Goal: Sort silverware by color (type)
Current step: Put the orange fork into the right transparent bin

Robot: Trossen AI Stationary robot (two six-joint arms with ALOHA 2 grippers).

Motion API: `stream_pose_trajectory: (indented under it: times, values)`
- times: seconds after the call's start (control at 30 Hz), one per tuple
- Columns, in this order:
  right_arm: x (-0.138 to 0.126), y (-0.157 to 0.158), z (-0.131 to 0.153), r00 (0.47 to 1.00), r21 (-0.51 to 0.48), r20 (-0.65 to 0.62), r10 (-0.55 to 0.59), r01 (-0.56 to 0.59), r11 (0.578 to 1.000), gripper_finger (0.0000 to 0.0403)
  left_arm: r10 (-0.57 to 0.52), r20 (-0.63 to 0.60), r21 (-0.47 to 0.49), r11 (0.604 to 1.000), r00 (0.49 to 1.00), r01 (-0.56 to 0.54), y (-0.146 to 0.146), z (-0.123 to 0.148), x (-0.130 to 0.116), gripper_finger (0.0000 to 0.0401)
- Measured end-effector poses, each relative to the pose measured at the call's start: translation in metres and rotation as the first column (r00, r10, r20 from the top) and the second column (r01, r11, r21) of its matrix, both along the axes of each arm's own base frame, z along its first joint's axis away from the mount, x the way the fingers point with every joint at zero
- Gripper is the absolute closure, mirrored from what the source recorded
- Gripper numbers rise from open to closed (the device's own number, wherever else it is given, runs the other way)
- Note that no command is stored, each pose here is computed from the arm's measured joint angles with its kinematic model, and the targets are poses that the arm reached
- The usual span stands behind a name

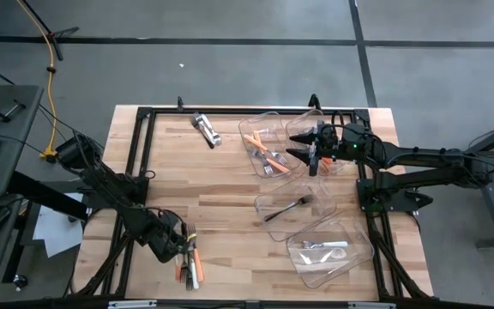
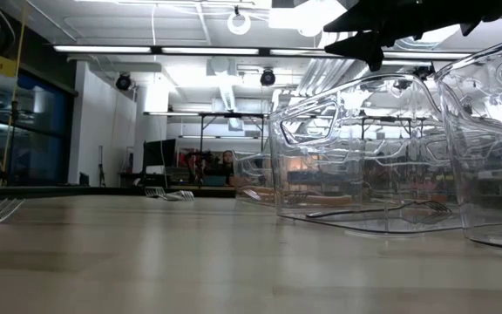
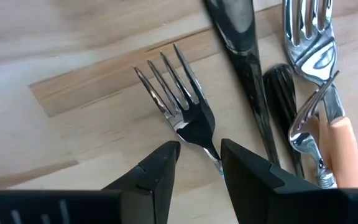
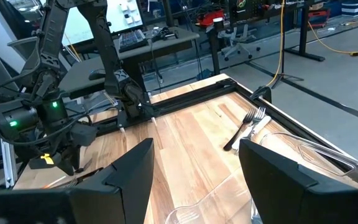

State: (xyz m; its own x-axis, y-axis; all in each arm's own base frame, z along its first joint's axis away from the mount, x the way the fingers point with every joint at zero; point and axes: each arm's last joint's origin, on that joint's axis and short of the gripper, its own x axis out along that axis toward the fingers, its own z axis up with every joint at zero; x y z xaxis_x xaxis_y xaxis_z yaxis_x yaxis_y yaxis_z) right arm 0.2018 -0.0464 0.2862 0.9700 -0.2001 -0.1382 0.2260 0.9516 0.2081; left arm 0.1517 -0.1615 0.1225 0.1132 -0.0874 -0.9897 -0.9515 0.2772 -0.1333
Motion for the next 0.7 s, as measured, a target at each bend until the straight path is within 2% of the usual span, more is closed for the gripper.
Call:
stream_pose_trajectory:
  times: [0.2,0.37,0.5,0.7]
  values:
    - [0.0,0.0,0.0,1.0,0.0,0.0,0.0,0.0,1.0,0.0183,0.037,0.006,-0.048,0.998,0.999,-0.037,-0.0029,0.0004,0.0022,0.0277]
    - [0.0,0.0,-0.0001,1.0,-0.007,-0.002,0.001,-0.001,1.0,0.0183,0.079,-0.006,-0.045,0.996,0.997,-0.079,-0.0034,0.0019,0.0027,0.0277]
    - [0.0,0.0,-0.0001,1.0,-0.006,-0.003,0.001,-0.001,1.0,0.0183,0.06,-0.006,-0.042,0.997,0.998,-0.06,-0.0033,0.0018,0.0025,0.0277]
    - [0.0,0.0,-0.0001,1.0,-0.007,-0.003,0.001,-0.001,1.0,0.0183,0.127,-0.013,-0.052,0.99,0.992,-0.127,-0.0036,0.0019,0.0027,0.0277]
